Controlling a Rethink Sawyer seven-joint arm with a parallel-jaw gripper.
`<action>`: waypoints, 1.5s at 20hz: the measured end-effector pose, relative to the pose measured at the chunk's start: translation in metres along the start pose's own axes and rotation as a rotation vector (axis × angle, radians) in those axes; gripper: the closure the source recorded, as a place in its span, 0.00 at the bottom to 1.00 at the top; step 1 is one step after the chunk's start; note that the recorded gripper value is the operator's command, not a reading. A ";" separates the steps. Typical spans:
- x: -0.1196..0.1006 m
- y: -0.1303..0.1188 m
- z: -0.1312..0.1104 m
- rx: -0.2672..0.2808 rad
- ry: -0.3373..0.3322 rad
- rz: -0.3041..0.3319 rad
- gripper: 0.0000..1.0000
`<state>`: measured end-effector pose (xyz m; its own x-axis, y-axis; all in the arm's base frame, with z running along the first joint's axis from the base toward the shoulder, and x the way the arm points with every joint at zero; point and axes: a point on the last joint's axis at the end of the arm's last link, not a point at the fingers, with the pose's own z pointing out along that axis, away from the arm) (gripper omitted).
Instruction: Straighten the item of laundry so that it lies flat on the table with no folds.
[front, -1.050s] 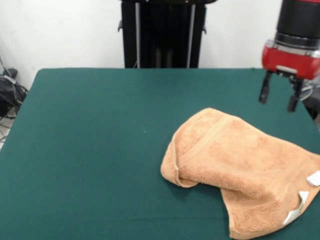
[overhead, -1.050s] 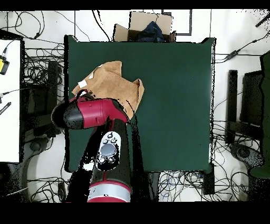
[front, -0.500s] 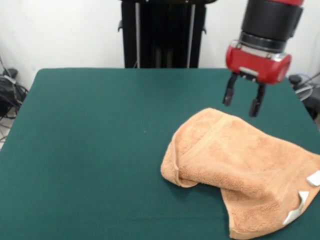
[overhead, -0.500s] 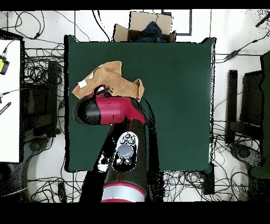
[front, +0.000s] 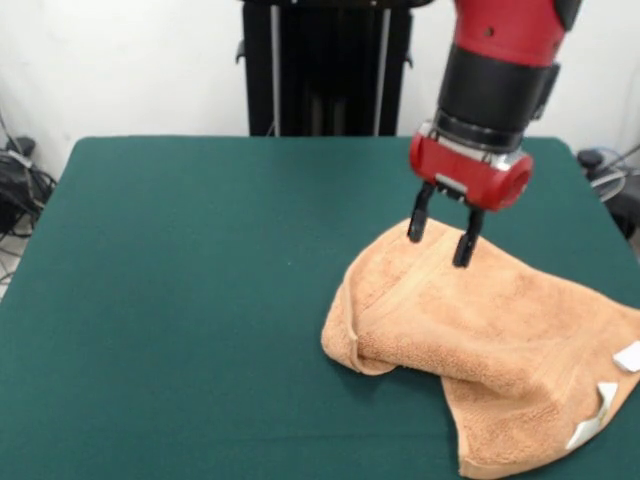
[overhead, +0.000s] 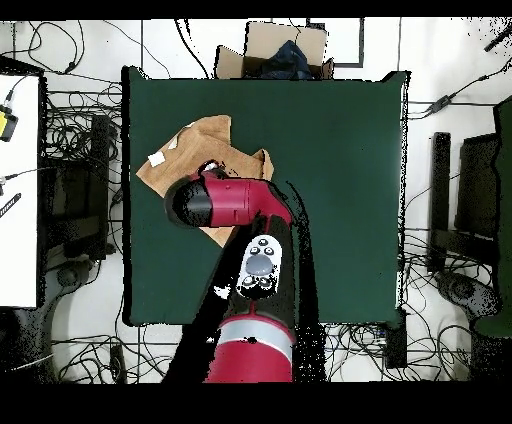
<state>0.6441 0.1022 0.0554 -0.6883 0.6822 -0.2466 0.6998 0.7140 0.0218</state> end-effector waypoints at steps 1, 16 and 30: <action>0.002 -0.002 0.006 0.001 0.001 -0.003 0.00; 0.027 -0.039 0.092 -0.015 -0.008 -0.022 0.00; 0.037 -0.045 0.106 -0.035 -0.024 -0.027 0.00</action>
<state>0.6075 0.0789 -0.0579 -0.7018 0.6590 -0.2705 0.6736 0.7374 0.0490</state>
